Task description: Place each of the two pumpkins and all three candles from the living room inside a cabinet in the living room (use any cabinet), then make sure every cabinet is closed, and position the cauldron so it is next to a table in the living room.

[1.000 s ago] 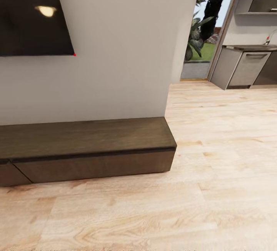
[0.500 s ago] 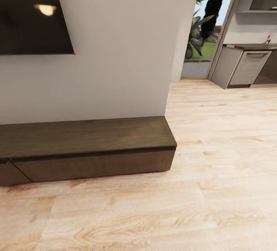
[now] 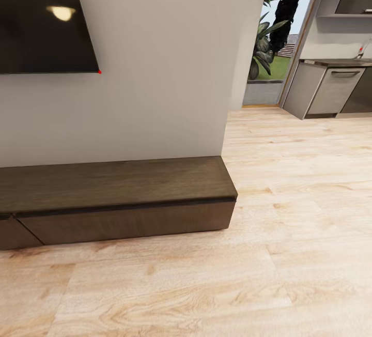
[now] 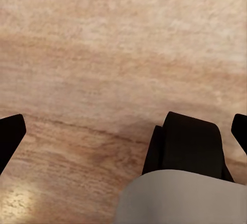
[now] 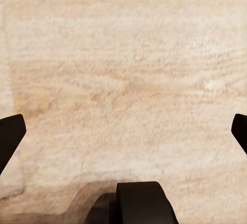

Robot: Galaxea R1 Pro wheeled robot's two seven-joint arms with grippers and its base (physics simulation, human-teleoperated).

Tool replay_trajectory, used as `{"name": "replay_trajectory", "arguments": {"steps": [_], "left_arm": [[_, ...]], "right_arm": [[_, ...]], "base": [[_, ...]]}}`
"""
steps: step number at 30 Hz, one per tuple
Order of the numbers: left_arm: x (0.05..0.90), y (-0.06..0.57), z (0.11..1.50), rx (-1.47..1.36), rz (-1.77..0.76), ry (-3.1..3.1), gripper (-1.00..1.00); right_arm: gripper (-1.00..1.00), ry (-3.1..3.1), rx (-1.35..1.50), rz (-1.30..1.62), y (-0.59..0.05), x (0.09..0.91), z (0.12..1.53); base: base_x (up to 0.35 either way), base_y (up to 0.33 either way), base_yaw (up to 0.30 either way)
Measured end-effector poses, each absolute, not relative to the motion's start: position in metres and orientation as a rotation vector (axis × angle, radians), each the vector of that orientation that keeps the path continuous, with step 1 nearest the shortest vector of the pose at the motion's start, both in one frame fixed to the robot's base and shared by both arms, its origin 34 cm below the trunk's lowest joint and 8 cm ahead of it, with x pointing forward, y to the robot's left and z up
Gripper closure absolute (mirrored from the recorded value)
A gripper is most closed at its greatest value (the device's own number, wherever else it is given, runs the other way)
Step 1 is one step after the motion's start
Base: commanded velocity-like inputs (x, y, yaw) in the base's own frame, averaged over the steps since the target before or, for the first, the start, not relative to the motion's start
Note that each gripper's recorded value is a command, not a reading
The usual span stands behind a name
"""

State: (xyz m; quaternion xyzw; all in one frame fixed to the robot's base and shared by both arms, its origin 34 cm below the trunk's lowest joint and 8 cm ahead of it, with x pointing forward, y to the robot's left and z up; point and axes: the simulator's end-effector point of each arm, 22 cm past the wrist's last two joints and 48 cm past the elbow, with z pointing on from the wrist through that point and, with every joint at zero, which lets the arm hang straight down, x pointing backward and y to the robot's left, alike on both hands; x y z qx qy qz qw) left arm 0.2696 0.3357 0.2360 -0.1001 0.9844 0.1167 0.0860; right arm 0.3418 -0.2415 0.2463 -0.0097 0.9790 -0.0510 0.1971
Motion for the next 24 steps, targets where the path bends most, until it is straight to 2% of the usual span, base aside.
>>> {"name": "replay_trajectory", "arguments": {"steps": [24], "left_arm": [[0.2695, 0.3357, 0.2360, -0.300, 0.348, 2.934, -1.00]], "right_arm": [[-1.00, 2.741, -0.027, -0.143, -0.2415, 0.3416, 0.2462]], "base": [[0.000, 0.000, 0.000]]}}
